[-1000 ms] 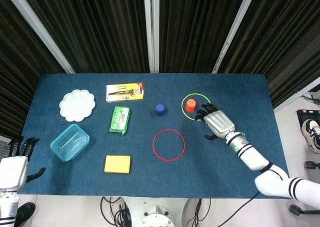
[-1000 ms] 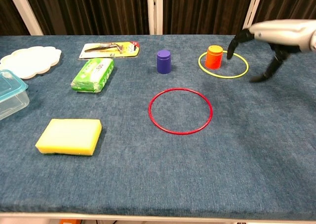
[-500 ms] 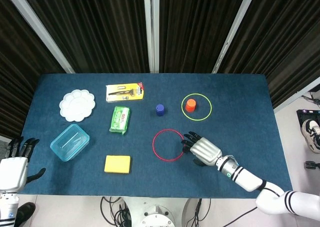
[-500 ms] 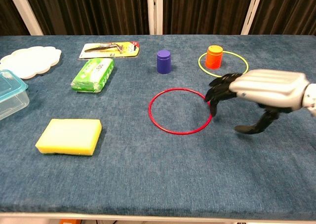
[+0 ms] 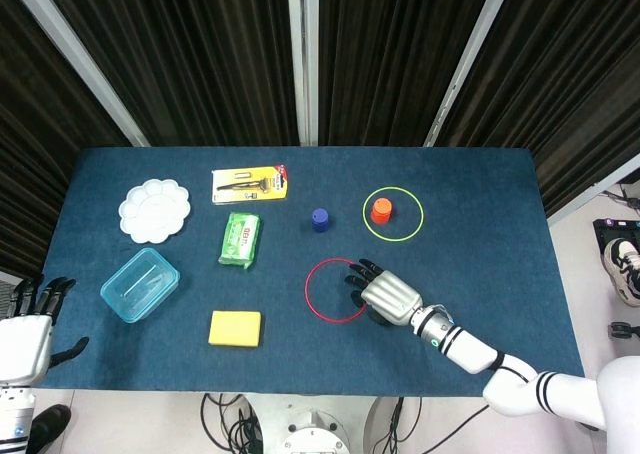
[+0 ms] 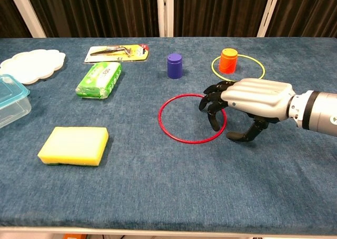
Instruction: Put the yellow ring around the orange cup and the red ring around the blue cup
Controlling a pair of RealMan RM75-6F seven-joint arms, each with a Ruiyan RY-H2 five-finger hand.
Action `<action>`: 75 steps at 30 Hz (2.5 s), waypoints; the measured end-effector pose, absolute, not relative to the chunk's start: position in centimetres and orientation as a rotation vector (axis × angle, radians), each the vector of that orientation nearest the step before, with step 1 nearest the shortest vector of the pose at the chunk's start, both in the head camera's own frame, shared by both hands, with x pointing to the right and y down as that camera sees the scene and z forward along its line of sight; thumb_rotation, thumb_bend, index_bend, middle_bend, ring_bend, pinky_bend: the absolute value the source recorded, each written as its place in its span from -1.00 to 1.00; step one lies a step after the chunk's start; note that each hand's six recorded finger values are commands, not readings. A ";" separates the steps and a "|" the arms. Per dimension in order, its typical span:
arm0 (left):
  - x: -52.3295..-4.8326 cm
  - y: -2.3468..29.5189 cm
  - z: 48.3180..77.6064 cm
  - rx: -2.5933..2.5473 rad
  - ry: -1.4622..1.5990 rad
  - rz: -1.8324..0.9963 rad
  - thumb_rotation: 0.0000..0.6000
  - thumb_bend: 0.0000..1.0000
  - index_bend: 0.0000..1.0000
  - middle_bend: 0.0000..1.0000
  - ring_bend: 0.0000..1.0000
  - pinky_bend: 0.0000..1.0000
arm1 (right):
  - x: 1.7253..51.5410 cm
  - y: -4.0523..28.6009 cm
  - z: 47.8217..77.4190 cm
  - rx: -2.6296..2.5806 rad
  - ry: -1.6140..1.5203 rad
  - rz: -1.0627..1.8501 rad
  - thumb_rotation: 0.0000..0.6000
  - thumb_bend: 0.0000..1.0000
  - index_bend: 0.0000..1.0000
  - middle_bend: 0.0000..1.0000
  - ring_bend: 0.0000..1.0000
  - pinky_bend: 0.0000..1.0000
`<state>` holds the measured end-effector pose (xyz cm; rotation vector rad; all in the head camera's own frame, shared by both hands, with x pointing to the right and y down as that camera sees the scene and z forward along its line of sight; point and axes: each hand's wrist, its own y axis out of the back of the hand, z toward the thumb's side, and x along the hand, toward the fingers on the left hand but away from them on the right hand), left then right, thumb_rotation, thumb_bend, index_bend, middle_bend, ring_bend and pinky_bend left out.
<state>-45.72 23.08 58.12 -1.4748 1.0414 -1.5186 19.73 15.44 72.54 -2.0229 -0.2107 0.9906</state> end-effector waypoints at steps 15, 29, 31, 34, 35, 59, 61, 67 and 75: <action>-46.1 23.5 58.2 -1.478 1.056 -1.518 1.00 -0.75 -0.69 -0.75 -0.97 -1.00 | 19.6 15.5 73.0 -2.017 -0.263 0.999 1.00 -0.34 0.26 -0.54 -1.00 -1.00; -45.9 23.3 58.0 -1.481 1.052 -1.501 1.00 -0.75 -0.69 -0.75 -0.97 -1.00 | 21.1 11.0 70.0 -2.017 -0.398 1.052 1.00 -0.31 0.29 -0.52 -1.00 -1.00; -45.8 23.3 57.9 -1.483 1.050 -1.499 1.00 -0.75 -0.69 -0.75 -0.97 -1.00 | 21.0 9.8 69.9 -2.018 -0.399 1.077 1.00 -0.31 0.29 -0.51 -1.00 -1.00; -45.8 23.4 57.9 -1.482 1.050 -1.503 1.00 -0.75 -0.69 -0.75 -0.97 -1.00 | 20.6 7.8 69.8 -2.016 -0.395 1.118 1.00 -0.30 0.29 -0.51 -1.00 -1.00; -45.9 23.4 57.9 -1.481 1.049 -1.505 1.00 -0.75 -0.69 -0.75 -0.97 -1.00 | 20.3 7.2 69.8 -2.014 -0.394 1.130 1.00 -0.30 0.29 -0.51 -1.00 -1.00; -46.1 23.8 57.6 -1.473 1.053 -1.521 1.00 -0.75 -0.69 -0.75 -0.97 -1.00 | 14.3 1.4 72.4 -1.964 -0.383 1.340 1.00 -0.89 -0.41 -0.67 -1.00 -1.00; -46.1 23.8 57.6 -1.475 1.051 -1.520 1.00 -0.75 -0.69 -0.75 -0.97 -1.00 | 14.4 1.5 72.1 -1.966 -0.390 1.336 1.00 -0.89 -0.42 -0.68 -1.00 -1.00; -45.8 23.3 57.7 -1.484 1.045 -1.498 1.00 -0.75 -0.69 -0.75 -0.97 -1.00 | 15.7 2.1 70.1 -1.997 -0.437 1.305 1.00 -0.89 -0.44 -0.68 -1.00 -1.00; -45.3 22.5 57.8 -1.486 1.039 -1.469 1.00 -0.75 -0.69 -0.75 -0.97 -1.00 | 21.9 4.9 65.0 -1.903 -0.546 1.213 1.00 -0.75 -0.60 -0.65 -1.00 -1.00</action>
